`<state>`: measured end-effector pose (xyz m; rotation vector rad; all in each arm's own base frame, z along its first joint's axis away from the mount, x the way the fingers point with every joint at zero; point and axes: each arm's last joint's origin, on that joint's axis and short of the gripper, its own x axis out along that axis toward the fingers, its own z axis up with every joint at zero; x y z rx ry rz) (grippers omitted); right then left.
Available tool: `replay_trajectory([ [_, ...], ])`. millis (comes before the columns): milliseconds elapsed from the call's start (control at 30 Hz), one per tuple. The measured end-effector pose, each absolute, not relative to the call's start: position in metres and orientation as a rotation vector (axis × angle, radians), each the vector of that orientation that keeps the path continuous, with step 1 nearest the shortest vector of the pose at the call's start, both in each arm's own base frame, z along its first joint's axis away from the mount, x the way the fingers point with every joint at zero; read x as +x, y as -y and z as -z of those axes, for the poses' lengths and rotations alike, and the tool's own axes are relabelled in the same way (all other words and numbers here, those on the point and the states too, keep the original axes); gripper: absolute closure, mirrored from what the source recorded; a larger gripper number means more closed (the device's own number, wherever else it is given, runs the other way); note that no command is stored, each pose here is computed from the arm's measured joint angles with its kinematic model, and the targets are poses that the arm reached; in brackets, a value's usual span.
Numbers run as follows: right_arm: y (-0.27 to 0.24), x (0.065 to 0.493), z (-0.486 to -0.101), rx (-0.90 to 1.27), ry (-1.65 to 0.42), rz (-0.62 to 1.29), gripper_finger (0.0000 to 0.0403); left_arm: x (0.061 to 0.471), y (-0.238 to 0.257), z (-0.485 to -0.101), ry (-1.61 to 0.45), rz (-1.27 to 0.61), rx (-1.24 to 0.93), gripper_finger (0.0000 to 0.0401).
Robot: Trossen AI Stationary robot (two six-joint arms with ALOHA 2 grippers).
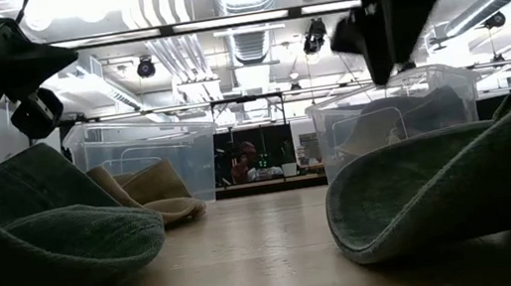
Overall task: Pick & Place hat
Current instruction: Put the right black cap into the left transparent bin
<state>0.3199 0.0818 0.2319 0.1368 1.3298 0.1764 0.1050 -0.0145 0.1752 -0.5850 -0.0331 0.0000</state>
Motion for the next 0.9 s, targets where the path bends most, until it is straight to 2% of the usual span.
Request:
replay_trajectory([
  [200, -0.087, 0.327, -0.210, 0.131, -1.398, -0.211, 0.0183, 0.105, 0.014, -0.181, 0.090, 0.019, -0.596, 0.0384],
  [433, -0.097, 0.336, -0.194, 0.172, -1.407, -0.304, 0.0177, 0.108, 0.016, -0.185, 0.121, 0.060, -0.606, 0.0295],
  [533, -0.098, 0.337, -0.192, 0.193, -1.420, -0.327, 0.0177, 0.110, 0.016, -0.188, 0.143, 0.067, -0.609, 0.0272],
  [900, -0.112, 0.338, -0.179, 0.261, -1.460, -0.411, 0.0192, 0.117, 0.018, -0.192, 0.194, 0.068, -0.471, 0.0263],
])
